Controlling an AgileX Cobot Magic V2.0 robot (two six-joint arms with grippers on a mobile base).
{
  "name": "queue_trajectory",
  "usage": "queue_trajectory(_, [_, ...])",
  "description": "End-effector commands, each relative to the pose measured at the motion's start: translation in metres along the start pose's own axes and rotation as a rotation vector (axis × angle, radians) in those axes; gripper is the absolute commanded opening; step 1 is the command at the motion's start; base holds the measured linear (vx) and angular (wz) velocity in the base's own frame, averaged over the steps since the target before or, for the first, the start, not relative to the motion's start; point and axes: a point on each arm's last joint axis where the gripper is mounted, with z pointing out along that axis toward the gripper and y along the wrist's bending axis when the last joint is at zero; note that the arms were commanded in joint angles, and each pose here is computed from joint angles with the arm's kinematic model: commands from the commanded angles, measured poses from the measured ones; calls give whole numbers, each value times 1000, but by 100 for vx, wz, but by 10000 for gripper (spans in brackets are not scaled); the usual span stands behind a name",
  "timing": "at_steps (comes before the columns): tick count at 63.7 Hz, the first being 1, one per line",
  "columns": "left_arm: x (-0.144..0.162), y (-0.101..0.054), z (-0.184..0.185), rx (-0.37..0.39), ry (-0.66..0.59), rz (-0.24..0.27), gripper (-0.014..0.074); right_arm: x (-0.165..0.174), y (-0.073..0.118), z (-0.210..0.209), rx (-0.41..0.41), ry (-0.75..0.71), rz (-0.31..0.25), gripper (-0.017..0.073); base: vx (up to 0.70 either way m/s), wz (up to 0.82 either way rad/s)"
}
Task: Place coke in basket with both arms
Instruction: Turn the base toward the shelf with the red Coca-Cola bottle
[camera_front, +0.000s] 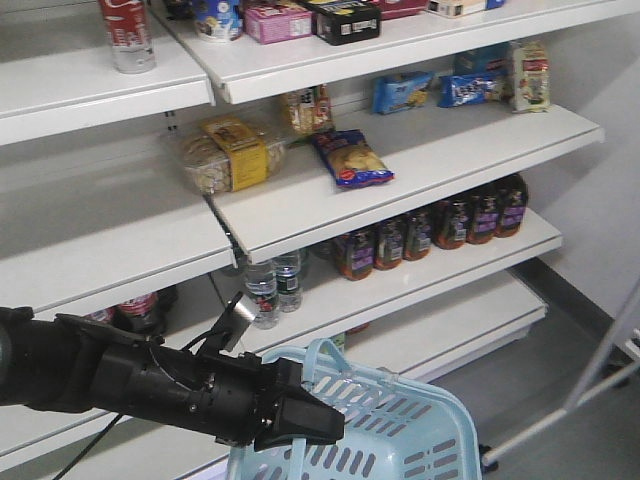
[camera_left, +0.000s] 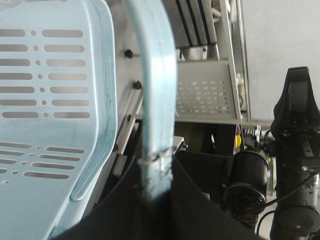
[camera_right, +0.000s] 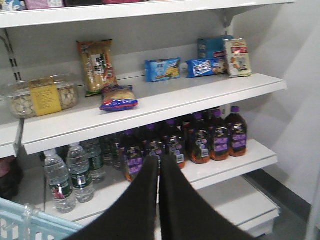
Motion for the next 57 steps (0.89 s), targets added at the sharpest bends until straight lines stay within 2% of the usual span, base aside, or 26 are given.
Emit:
queue_trajectory(1, [-4, -28, -7, 146, -42, 11, -7, -4, -1, -1, 8, -85, -20, -9, 13, 52])
queue_trajectory(57, [-4, -28, -7, 146, -42, 11, -7, -4, -1, -1, 8, -85, -20, -9, 10, 47])
